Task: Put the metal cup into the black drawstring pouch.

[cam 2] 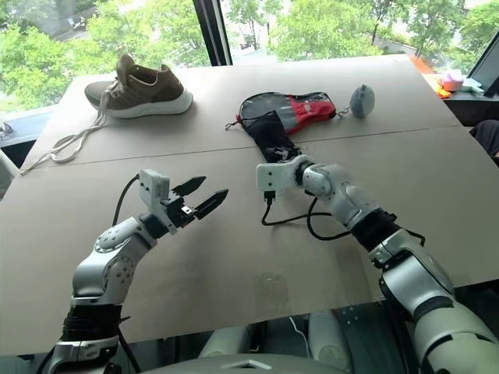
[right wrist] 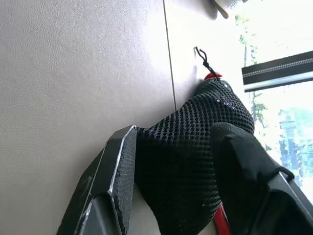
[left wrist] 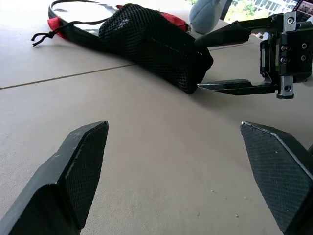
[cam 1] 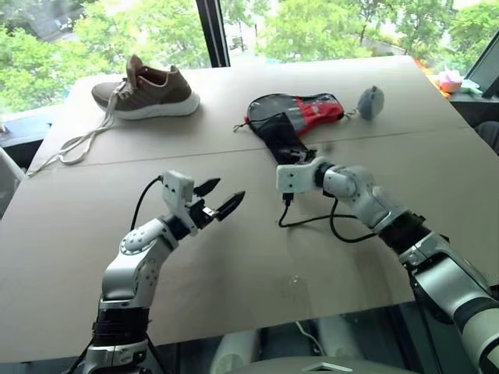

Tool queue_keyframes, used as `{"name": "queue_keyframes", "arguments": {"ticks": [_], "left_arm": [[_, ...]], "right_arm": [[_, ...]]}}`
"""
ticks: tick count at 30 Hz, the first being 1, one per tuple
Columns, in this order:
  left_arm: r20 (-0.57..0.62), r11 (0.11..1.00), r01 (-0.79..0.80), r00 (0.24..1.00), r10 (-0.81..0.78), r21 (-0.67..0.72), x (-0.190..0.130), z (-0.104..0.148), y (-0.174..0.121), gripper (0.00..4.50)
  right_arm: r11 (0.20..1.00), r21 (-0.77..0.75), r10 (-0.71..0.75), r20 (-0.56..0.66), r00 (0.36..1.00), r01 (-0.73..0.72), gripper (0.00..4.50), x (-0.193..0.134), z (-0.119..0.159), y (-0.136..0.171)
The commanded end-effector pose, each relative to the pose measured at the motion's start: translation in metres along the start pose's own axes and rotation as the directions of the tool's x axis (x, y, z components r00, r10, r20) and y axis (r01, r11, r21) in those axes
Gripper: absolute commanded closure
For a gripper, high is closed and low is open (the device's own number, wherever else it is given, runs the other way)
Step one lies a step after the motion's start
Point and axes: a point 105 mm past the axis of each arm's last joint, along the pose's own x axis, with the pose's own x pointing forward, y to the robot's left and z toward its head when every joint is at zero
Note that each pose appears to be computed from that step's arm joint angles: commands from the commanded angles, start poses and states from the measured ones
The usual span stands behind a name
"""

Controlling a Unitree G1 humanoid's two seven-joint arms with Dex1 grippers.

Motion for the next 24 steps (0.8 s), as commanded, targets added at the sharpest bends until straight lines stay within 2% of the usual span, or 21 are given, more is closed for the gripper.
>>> {"name": "queue_keyframes", "arguments": {"ticks": [1,7,11,14,17,18,22,24], "left_arm": [[0.036,0.999,0.005,0.999,-0.006,0.032,-0.002,0.011,0.001,0.00],[0.040,0.999,0.001,0.999,-0.002,0.036,-0.002,0.011,0.001,0.00],[0.043,0.999,-0.001,0.999,-0.001,0.040,-0.002,0.012,0.002,0.00],[0.045,0.999,-0.002,0.999,0.000,0.040,-0.002,0.012,0.001,0.00],[0.046,0.999,0.001,0.999,-0.003,0.040,-0.001,0.011,0.000,0.00],[0.046,0.999,0.002,0.999,-0.004,0.040,-0.001,0.011,0.000,0.00],[0.046,0.999,0.008,0.999,-0.010,0.038,0.001,0.010,-0.001,0.00],[0.046,0.999,0.012,0.999,-0.013,0.038,0.002,0.010,-0.001,0.00]], "right_arm": [[0.994,-0.103,0.035,-0.038,0.999,-0.039,2.09,0.003,-0.012,0.008],[0.974,-0.150,0.156,-0.096,0.983,-0.169,2.09,0.004,-0.029,0.029],[0.982,-0.129,0.122,-0.120,0.985,-0.137,2.09,0.006,-0.034,0.024],[0.987,-0.133,0.072,-0.138,0.988,-0.090,2.90,0.006,-0.038,0.015],[0.988,-0.136,0.049,-0.138,0.989,-0.068,4.33,0.005,-0.041,0.011],[0.989,-0.135,0.044,-0.136,0.990,-0.063,4.47,0.004,-0.041,0.010],[0.993,-0.113,0.011,-0.090,0.996,-0.021,4.47,0.000,-0.035,0.002],[1.000,0.008,-0.015,-0.044,0.999,0.015,4.47,-0.003,-0.026,-0.003]]}}
